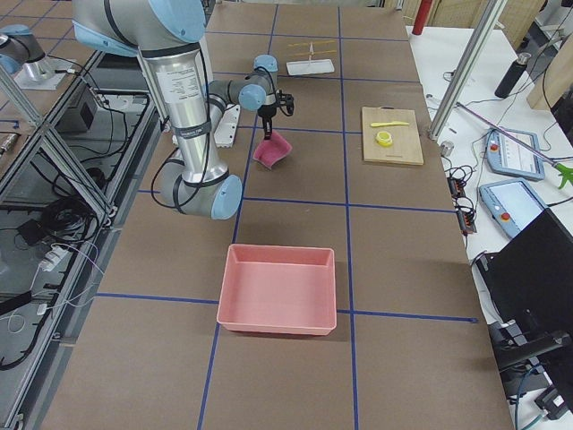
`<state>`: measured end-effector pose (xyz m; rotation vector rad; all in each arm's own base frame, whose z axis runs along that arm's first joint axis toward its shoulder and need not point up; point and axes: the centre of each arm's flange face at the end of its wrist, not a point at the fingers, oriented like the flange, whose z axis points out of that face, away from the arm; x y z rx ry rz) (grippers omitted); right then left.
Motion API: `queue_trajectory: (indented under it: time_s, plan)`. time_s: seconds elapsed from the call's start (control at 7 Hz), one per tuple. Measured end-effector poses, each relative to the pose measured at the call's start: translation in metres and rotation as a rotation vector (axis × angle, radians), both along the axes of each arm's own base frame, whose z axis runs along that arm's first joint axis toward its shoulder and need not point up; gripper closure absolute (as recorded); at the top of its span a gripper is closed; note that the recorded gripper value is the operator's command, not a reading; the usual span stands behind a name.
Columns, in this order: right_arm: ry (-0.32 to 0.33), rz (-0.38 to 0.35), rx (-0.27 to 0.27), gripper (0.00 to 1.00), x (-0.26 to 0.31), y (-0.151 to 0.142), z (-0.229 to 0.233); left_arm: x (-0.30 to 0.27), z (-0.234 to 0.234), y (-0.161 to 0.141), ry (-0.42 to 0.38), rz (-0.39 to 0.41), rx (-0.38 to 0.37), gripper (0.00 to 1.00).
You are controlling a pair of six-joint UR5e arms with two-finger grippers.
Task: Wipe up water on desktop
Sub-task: 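Carry the cloth with the right gripper over the pink bin, then open the right gripper to drop the cloth into the pink bin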
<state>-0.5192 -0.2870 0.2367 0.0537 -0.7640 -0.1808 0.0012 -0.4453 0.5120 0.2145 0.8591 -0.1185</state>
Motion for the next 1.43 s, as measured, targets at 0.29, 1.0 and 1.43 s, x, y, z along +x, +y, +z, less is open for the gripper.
queue_trajectory:
  time_s: [0.29,1.0,1.43]
  plan:
    - [0.029,0.026,-0.01,1.0,0.019,-0.017,0.018,0.001,-0.002,-0.002,0.001,0.002,0.005,0.02]
    - [0.151,-0.053,0.051,1.0,0.286,-0.058,0.151,0.002,-0.008,-0.004,0.007,-0.005,0.006,0.02]
    - [0.229,-0.174,0.144,1.0,0.44,-0.082,0.204,0.0,-0.013,-0.002,0.009,-0.009,0.013,0.02]
